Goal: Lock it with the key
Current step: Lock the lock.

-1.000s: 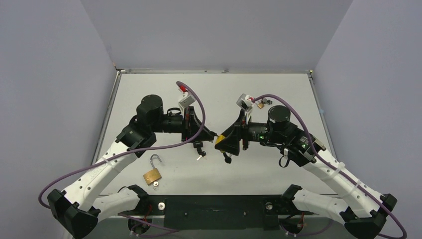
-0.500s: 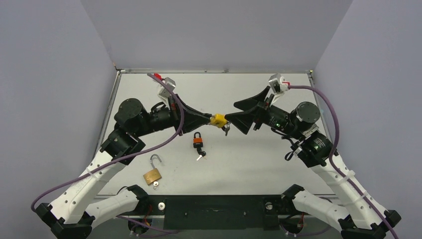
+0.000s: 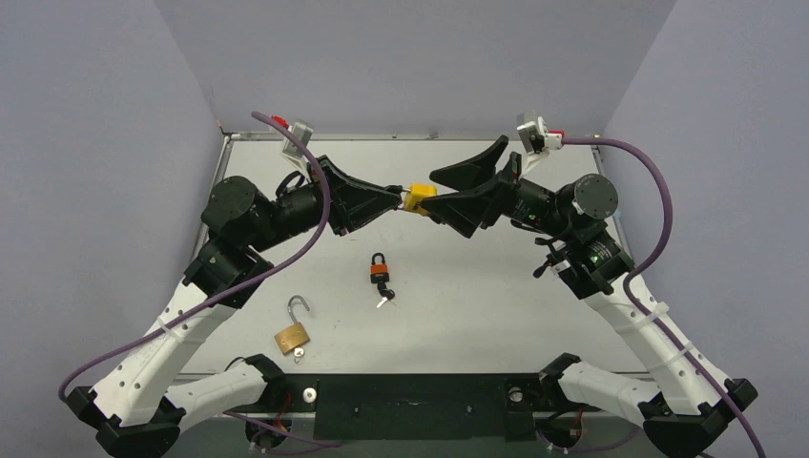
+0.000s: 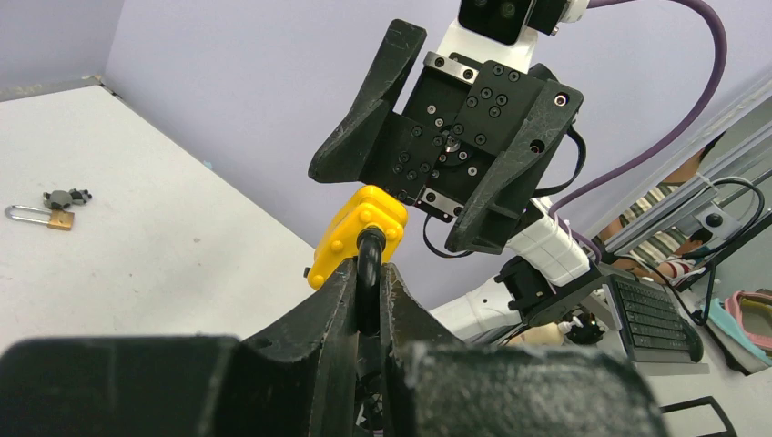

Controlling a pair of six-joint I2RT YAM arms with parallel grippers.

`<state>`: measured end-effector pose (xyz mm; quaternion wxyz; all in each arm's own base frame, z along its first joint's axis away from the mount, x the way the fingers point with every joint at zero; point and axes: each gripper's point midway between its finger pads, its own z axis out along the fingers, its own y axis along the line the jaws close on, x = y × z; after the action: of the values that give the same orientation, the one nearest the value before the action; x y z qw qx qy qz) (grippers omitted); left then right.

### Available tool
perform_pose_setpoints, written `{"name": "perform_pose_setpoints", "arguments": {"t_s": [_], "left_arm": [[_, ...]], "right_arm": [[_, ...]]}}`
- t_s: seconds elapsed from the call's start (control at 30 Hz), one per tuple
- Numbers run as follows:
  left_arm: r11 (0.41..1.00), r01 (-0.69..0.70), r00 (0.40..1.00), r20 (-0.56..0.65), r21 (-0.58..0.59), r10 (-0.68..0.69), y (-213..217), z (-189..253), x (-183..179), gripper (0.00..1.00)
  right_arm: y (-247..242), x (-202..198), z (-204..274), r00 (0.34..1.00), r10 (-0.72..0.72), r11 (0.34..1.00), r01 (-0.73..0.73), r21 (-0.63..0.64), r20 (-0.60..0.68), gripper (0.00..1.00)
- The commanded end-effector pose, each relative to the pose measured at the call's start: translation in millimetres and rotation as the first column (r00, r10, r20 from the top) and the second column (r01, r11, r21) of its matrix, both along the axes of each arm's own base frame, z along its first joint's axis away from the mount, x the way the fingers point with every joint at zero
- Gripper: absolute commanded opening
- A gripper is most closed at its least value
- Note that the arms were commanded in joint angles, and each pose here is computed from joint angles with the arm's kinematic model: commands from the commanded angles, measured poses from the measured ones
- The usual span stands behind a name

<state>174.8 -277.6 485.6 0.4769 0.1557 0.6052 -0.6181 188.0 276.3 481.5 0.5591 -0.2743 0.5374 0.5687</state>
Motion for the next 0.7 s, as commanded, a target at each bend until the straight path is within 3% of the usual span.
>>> {"name": "perform_pose_setpoints", "arguments": {"t_s": [0.0, 0.13, 0.67], "left_arm": [[0.99, 0.008, 0.996, 0.085, -0.141, 0.004, 10.2, 52.6, -12.4, 0.0], [0.989, -0.002, 0.996, 0.084, -0.148, 0.014, 11.8, 53.5, -11.9, 0.0], [0.987, -0.005, 0.997, 0.077, -0.16, 0.017, 13.7, 55.1, -12.8, 0.0]], "right_arm": [[-1.0, -11.6, 31.2, 0.995, 0.039, 0.997, -0.045, 0.063, 0.095, 0.64], [5.3, -17.1, 28.0, 0.994, 0.071, 0.995, -0.077, 0.06, 0.088, 0.58], [12.0, -13.9, 9.2, 0.996, 0.072, 0.997, -0.073, 0.028, 0.055, 0.54]]}}
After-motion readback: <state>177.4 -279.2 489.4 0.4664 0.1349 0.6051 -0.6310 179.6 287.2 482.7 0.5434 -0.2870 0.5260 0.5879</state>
